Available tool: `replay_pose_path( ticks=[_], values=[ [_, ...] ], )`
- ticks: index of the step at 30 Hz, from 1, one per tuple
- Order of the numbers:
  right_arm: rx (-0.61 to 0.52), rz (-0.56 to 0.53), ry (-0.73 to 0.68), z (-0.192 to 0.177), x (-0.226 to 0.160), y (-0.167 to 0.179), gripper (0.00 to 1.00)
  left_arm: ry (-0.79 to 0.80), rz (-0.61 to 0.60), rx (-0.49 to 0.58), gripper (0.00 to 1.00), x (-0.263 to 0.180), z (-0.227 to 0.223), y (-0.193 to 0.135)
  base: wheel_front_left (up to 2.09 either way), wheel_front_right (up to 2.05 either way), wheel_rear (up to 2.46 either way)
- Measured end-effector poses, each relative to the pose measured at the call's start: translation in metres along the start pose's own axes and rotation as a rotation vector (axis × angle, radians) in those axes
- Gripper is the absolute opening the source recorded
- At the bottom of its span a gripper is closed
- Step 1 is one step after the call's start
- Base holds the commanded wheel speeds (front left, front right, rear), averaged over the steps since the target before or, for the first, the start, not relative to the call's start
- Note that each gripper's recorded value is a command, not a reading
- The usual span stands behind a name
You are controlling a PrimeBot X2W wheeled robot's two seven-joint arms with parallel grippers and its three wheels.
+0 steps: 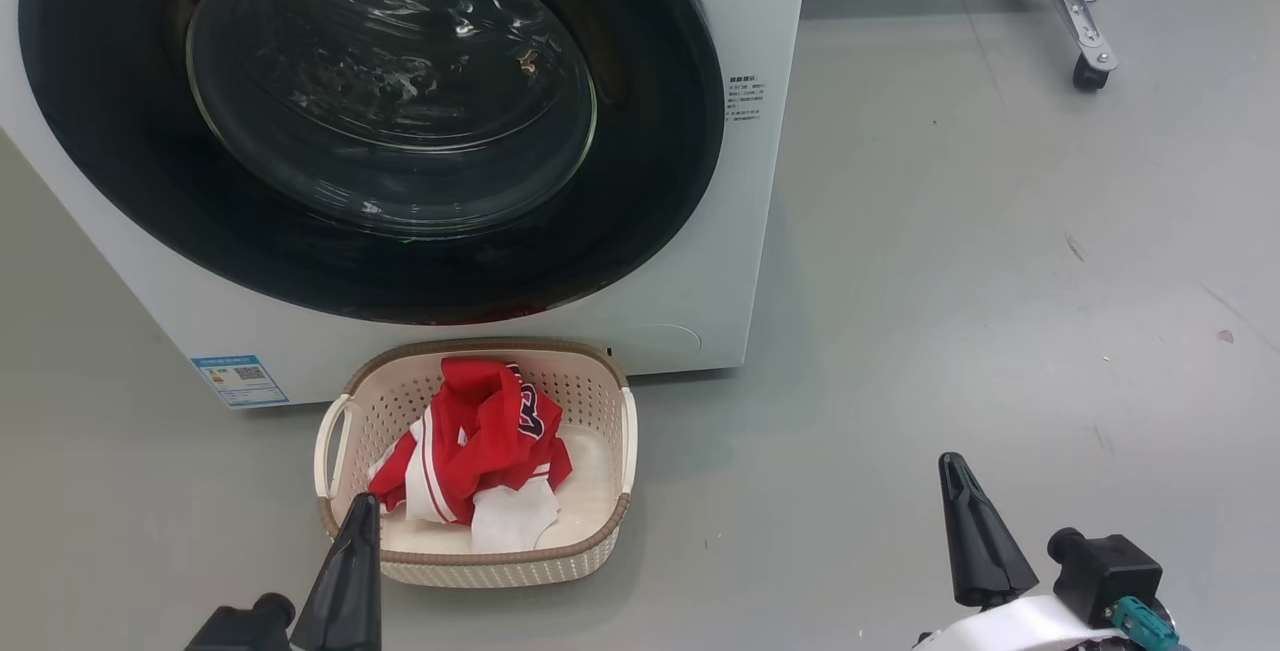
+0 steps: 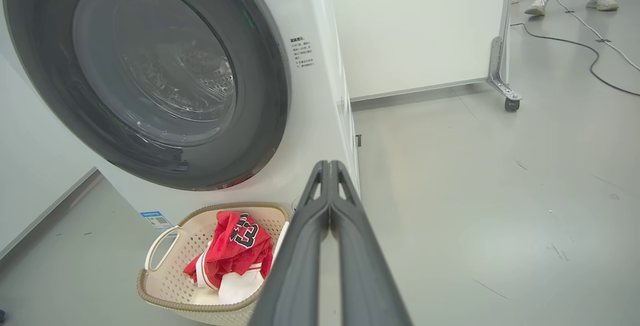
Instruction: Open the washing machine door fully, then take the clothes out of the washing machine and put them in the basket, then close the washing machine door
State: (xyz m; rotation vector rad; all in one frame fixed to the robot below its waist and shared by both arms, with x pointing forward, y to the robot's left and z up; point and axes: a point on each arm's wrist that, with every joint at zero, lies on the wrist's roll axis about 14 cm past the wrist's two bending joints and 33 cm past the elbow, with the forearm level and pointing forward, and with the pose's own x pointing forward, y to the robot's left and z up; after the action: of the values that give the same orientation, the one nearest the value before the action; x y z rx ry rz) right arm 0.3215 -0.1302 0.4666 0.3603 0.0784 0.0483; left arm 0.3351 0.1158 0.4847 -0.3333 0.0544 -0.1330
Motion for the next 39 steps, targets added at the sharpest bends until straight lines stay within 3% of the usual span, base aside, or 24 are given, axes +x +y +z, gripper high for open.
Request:
replay_pose_path(
  ticks=[39],
  values=[
    [0.453, -0.113, 0.019, 0.009, 0.013, -0.034, 0.0, 0.034, 0.121, -0.462, 0.0, 0.005, -0.001, 0.034, 0.0, 0.0, 0.0]
  ],
)
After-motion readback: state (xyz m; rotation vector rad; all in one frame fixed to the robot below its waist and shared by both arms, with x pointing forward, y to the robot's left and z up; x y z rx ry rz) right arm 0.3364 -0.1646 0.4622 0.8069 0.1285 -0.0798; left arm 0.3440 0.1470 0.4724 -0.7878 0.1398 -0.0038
